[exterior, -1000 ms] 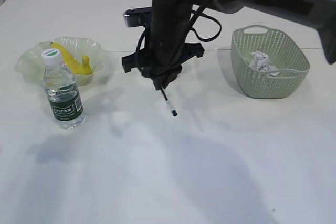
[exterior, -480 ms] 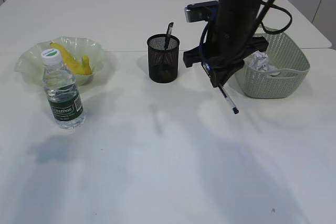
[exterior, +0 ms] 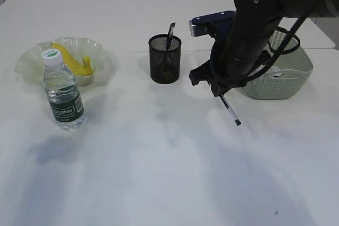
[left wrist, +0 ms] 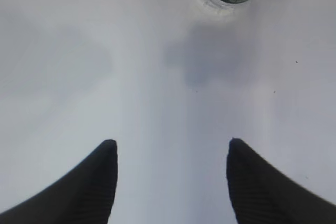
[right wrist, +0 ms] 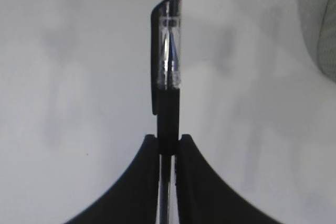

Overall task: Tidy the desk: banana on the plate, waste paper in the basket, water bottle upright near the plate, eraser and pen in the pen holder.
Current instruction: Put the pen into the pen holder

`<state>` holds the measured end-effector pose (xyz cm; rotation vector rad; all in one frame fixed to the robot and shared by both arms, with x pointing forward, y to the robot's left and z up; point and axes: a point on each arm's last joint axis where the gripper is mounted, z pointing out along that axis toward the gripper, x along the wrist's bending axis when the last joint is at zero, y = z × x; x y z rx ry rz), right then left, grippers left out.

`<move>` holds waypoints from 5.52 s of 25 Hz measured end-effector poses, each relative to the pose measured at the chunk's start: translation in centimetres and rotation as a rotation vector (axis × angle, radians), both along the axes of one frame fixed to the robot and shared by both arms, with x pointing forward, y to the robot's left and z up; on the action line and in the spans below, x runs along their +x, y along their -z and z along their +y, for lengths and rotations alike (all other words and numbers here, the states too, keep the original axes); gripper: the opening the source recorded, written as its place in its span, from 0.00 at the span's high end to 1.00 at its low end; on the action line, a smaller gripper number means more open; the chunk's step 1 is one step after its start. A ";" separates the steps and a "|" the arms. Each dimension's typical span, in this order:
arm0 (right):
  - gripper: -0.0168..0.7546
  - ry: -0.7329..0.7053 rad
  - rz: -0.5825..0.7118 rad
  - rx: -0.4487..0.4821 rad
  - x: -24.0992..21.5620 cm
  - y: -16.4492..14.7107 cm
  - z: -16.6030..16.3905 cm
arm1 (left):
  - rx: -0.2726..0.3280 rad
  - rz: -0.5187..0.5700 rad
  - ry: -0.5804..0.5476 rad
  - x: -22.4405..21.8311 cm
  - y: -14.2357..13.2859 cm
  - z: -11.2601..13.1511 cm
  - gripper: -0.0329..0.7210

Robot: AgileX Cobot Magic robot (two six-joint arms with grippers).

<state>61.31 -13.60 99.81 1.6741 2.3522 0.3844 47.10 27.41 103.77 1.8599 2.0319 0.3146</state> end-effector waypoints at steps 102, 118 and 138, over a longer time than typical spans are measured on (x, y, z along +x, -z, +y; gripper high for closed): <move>0.85 0.035 -0.877 0.462 14.7 5.3 3.2 | 0.021 -0.040 0.007 0.3 -0.1 0.1 0.38; 0.80 0.012 -0.882 0.447 14.7 5.3 3.3 | 0.022 -0.038 0.007 0.3 -0.1 0.2 0.38; 0.80 0.008 -0.762 0.338 13.2 0.5 2.4 | 0.022 -0.038 0.007 0.3 -0.1 0.2 0.38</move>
